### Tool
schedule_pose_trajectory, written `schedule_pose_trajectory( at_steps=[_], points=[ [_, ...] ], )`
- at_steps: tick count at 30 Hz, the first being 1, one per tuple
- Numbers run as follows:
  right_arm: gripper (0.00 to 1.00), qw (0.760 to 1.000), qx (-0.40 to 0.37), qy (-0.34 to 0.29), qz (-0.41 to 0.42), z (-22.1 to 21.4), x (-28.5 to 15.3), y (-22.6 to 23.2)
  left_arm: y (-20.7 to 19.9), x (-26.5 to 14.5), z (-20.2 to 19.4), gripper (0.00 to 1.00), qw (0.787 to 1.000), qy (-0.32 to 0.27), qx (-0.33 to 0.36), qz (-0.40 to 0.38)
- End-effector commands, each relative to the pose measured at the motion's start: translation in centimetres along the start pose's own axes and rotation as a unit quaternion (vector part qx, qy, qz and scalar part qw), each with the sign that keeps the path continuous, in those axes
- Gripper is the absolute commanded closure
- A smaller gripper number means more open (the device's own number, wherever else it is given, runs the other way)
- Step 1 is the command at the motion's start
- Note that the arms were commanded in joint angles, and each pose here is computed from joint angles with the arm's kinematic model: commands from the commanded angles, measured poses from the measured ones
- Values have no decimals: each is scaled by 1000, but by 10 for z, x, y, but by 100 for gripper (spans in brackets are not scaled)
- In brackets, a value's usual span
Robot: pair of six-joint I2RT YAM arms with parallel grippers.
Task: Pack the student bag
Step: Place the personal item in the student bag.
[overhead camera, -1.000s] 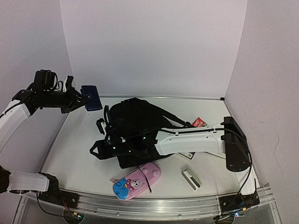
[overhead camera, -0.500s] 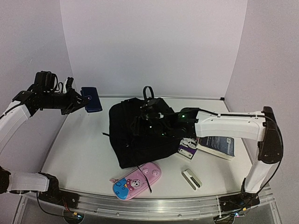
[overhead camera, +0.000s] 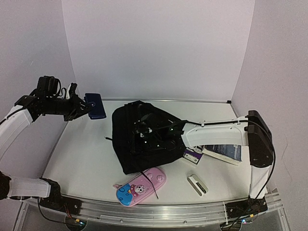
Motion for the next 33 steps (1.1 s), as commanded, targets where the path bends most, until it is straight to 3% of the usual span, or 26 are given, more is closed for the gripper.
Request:
schedule_pose_trajectory(
  at_steps=[1, 5, 11, 18, 22, 25, 30, 33],
  points=[
    [68, 995, -5, -6, 104, 9, 6, 38, -9, -8, 7, 100, 999, -28, 27, -24],
    [79, 988, -49, -3, 148, 7, 21, 61, -11, -10, 8, 100, 999, -30, 30, -26],
    [79, 973, -116, 11, 198, -14, 54, 103, -14, -15, 8, 100, 998, -37, 35, -27],
    [53, 970, -145, 30, 194, -36, 63, 116, -12, -15, 4, 100, 999, -36, 33, -24],
    [33, 964, -193, 21, 181, -39, 18, 129, -10, -14, 2, 100, 999, -32, 34, -21],
    [23, 962, -218, 17, 162, -40, -25, 129, -9, -15, 2, 100, 999, -34, 37, -16],
    [14, 974, -208, -38, 75, -20, -72, 97, -7, -12, 0, 100, 999, -31, 34, -13],
    [15, 982, -179, -55, 17, 1, -69, 69, -4, -9, -2, 100, 999, -27, 29, -15]
  ],
)
Point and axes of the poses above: each gripper's point midway between its finger pads, its own x axis out along the fingers, its own y axis along the line the jaws close on, z = x × y, the point moved 8 cm from there along -x, back along the fingers, and after that the axes turned 12 degrees about x, right-handed, at the moved point
